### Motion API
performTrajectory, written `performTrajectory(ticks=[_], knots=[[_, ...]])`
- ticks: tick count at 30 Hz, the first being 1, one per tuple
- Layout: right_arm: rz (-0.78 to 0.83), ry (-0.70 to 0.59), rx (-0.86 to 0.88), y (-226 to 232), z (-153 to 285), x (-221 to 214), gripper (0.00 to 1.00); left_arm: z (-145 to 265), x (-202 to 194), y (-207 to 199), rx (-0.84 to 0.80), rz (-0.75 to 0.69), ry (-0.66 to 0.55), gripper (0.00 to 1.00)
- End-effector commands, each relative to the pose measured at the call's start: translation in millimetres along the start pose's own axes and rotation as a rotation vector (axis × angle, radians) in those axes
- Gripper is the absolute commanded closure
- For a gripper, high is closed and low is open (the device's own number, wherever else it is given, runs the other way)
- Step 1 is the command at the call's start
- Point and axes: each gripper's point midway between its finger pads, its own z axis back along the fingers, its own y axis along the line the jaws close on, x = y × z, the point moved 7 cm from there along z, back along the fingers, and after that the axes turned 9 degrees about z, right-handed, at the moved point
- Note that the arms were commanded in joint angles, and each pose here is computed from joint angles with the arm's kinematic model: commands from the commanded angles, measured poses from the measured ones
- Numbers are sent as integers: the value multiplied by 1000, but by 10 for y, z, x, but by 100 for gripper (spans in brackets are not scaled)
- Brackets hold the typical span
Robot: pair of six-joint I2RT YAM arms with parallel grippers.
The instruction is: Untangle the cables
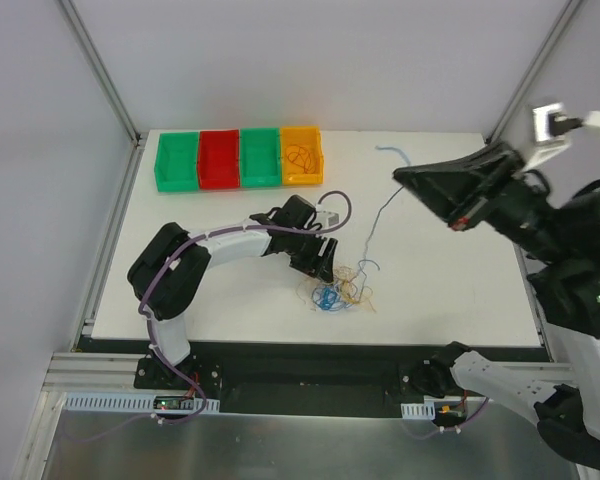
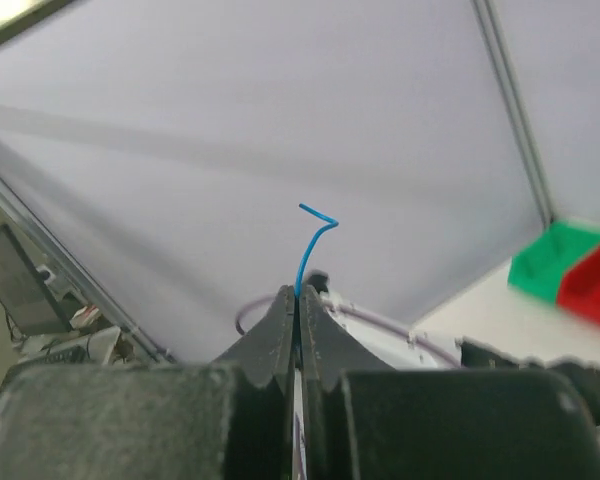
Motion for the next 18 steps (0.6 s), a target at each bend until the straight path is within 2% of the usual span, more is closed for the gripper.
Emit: performTrajectory(ticks=[1, 5, 9, 11, 14, 18], knots=[[163, -114, -10, 334, 143, 565, 99, 157, 101, 55, 55, 11, -82, 39], [269, -204, -31, 469, 211, 870, 99, 212, 131, 73, 61, 21, -101, 39], [334, -223, -204, 228, 251, 845, 99, 408, 213, 19, 46, 10, -160, 39], [326, -174, -275, 27, 229, 659, 99, 569, 261, -62, 30, -34, -210, 39], [270, -62, -376, -349, 190, 206, 99, 884, 281, -283, -31, -179, -309, 34], [179, 110, -429, -807, 125, -518, 99, 1306, 153, -622, -210, -405, -494, 21]])
